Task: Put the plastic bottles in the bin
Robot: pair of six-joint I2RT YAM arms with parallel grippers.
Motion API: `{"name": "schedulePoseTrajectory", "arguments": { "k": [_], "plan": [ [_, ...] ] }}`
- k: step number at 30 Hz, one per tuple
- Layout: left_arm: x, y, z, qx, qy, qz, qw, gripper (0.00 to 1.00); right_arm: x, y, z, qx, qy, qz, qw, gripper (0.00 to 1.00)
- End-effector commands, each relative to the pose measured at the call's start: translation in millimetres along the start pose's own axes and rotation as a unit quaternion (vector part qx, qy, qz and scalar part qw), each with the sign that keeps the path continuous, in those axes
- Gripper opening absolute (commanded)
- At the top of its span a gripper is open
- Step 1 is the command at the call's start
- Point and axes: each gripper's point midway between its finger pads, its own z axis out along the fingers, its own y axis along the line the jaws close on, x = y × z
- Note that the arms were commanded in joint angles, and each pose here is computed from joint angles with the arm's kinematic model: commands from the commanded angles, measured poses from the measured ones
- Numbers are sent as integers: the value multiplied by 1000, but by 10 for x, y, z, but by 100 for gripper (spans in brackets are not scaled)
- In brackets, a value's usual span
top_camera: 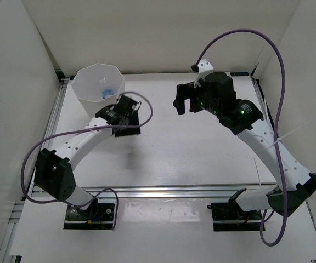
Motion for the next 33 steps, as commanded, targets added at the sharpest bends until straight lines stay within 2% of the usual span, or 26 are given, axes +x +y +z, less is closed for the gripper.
{"name": "schedulePoseTrajectory", "arguments": {
  "k": [1,2,4,5,6,8,9,11,14,16,18,19,23,26,27,28,29,31,33],
  "plan": [
    [-788,-564,-1038,95,-142,-3,985,53,-53,-41,-25,8,-17,2,1000,100],
    [-892,-630,-1240,97,-167,0,981,54,-52,-37,-25,8,-16,7,1000,100],
    [-1350,-753,-1749,114,-233,-10,966,54,-27,-35,15,9,-11,11,1000,100],
    [-1494,-666,-1899,92,-258,-18,962,54,-2,-20,48,6,-6,11,1000,100],
    [-1773,-686,-2240,100,-303,-35,947,54,20,-21,82,6,-1,11,1000,100],
    [-2084,-492,-2502,78,-358,-68,928,62,-10,6,110,1,-4,15,1000,100],
    [-2211,-386,-2564,73,-375,-81,921,65,-47,12,96,0,-9,16,1000,100],
    [-2439,-98,-2560,60,-392,-113,911,62,-43,33,94,-6,-8,16,1000,100],
    [-2649,240,-2406,31,-389,-133,911,62,-55,57,113,-10,-7,20,1000,100],
    [-2716,355,-2250,22,-377,-139,915,67,-45,53,88,-11,-8,20,1000,100],
    [-2732,542,-2066,15,-355,-152,922,83,-30,49,69,-11,-8,20,1000,100],
    [-2706,604,-1945,8,-340,-158,927,100,-34,28,70,-5,-9,20,1000,100],
    [-2628,813,-1885,14,-321,-190,928,100,-33,-50,-10,15,-10,20,1000,100],
    [-2512,815,-1930,25,-324,-198,925,100,72,-284,-36,80,0,22,997,100],
    [-2443,824,-1903,25,-318,-206,925,100,262,-448,-36,128,33,47,990,100],
    [-2376,898,-1876,9,-318,-216,923,100,246,-575,-43,168,43,64,983,100],
    [-2196,959,-1811,-1,-306,-233,923,100,434,-792,-149,214,89,81,969,100],
    [-2006,1095,-1750,-28,-305,-251,919,100,574,-777,-99,203,135,130,961,100],
    [-1688,1221,-1657,-46,-297,-265,916,100,702,-638,-107,155,172,155,960,100]
  ]
}}
